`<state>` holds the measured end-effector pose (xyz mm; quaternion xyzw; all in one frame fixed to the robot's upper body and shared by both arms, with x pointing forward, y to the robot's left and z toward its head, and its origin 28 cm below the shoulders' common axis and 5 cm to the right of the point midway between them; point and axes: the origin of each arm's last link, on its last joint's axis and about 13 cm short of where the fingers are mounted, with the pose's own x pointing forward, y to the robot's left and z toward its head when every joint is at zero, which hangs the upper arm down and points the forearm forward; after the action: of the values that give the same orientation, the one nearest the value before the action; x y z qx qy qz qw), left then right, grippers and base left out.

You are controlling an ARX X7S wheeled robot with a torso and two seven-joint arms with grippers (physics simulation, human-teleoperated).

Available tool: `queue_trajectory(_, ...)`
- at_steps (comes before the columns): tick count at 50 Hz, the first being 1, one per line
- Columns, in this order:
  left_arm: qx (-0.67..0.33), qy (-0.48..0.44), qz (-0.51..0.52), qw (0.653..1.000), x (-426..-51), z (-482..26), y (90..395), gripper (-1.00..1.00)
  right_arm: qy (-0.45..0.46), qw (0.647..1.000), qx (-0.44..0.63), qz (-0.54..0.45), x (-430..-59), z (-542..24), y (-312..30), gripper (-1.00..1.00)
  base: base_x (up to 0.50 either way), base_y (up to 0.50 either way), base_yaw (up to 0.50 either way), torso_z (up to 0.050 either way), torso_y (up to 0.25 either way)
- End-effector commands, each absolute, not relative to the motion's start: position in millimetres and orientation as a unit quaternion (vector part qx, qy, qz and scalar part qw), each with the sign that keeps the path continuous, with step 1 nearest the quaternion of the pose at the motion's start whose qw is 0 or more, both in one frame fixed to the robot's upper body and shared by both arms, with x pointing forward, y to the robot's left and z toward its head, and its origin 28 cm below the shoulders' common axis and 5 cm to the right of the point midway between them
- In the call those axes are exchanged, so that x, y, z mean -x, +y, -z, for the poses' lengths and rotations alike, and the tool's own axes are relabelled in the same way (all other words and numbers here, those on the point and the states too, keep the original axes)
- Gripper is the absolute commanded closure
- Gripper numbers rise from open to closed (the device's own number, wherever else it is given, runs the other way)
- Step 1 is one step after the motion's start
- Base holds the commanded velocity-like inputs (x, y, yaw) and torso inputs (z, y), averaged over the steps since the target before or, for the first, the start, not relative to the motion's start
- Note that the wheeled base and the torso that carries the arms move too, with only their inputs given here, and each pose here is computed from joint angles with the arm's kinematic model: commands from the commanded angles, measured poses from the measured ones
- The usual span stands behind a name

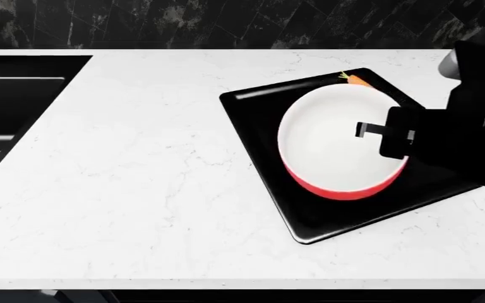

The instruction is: Place the two vegetables and bowl onto the tray for setting up a vegetable dip station.

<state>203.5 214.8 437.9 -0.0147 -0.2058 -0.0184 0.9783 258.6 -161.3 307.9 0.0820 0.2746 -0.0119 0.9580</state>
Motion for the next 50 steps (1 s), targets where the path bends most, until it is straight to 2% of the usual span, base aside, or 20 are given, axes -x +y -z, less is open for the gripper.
queue_trajectory(1,0.015,-0.206,0.018,0.978,-203,-438,215,-1.00,0.264,0.961,-0.080,0.014,-264,-312,-162,1.00,0.00,0.00,0.00,0.000,0.010)
queue_trajectory(27,0.016,-0.206,0.017,0.978,-204,-439,215,-1.00,0.273,0.959,-0.069,0.018,-273,-309,-161,1.00,0.00,0.00,0.00,0.000,0.000)
queue_trajectory(28,0.016,-0.206,0.017,0.978,-204,-438,215,-1.00,0.273,0.959,-0.068,0.018,-273,-309,-161,-1.00,0.00,0.00,0.00,0.000,0.000)
queue_trajectory(50,0.018,-0.208,0.016,0.978,-203,-439,216,-1.00,0.268,0.962,-0.057,0.015,-276,-314,-159,-1.00,0.00,0.00,0.00,0.000,0.000)
